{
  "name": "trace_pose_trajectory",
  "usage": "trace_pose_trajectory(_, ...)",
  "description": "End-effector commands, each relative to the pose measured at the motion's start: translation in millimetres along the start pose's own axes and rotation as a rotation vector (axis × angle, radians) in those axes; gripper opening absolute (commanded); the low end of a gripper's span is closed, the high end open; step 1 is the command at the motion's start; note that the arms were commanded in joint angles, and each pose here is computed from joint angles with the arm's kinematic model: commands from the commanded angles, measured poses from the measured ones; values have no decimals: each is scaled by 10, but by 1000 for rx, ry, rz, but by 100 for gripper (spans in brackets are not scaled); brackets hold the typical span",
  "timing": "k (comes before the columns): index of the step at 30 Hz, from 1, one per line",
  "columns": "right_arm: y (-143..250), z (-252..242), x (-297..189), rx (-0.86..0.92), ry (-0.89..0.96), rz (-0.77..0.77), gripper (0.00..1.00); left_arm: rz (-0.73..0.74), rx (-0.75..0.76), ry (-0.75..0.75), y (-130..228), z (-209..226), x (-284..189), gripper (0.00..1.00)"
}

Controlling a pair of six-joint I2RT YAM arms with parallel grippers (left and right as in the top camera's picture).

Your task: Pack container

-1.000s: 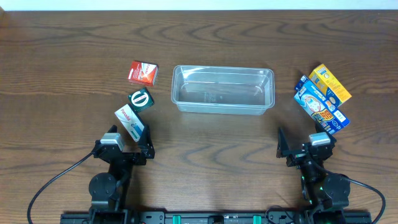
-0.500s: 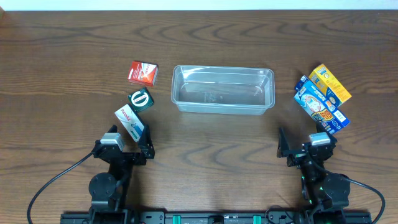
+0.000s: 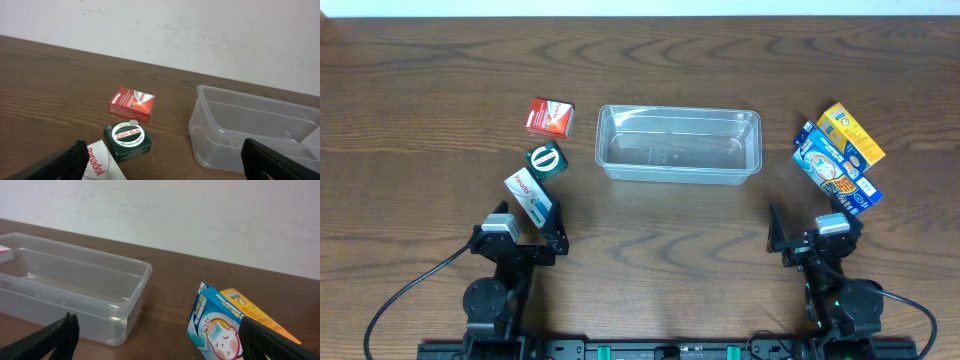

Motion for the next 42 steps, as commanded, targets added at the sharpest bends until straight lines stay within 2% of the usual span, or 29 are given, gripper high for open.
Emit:
trace_pose_trajectory(1,-35,30,-3,51,-47,-23,99,50,5,17,114,-7,12,98)
trace_pose_trajectory(8,-167,95,-33,109,-105,-8,99,50,5,17,114,-7,12,98)
trace_pose_trajectory(15,-844,175,-4,97,-56,73,99,50,5,16,114,-7,12,98)
trace_pose_trajectory(19,-1312,232,254,78,-35,208,99,50,5,16,114,-7,12,98)
trace_pose_trajectory(27,-2130,317,946,72,29,682,99,50,5,16,114,-7,12,98)
trace_pose_trajectory(30,-2334,334,1162,48,32,794,99,50,5,16,114,-7,12,98)
trace_pose_trajectory(33,-2341,298,1317,41,76,862,99,50,5,16,114,-7,12,98)
trace_pose_trajectory(37,-2143,94,1485,68,229,943,99,50,5,16,114,-7,12,98)
trace_pose_trajectory(42,-1806,-278,1611,150,298,1091,99,50,5,16,114,-7,12,98)
Point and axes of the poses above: each gripper's point midway between its finger pads, its own x axis out along the fingers, its own z axis along the line the jaws close on, y = z × x, the point moved 10 cm from there along -x, back along the fingers, and after that the axes turned 14 degrees about x, right-handed, at the moved point
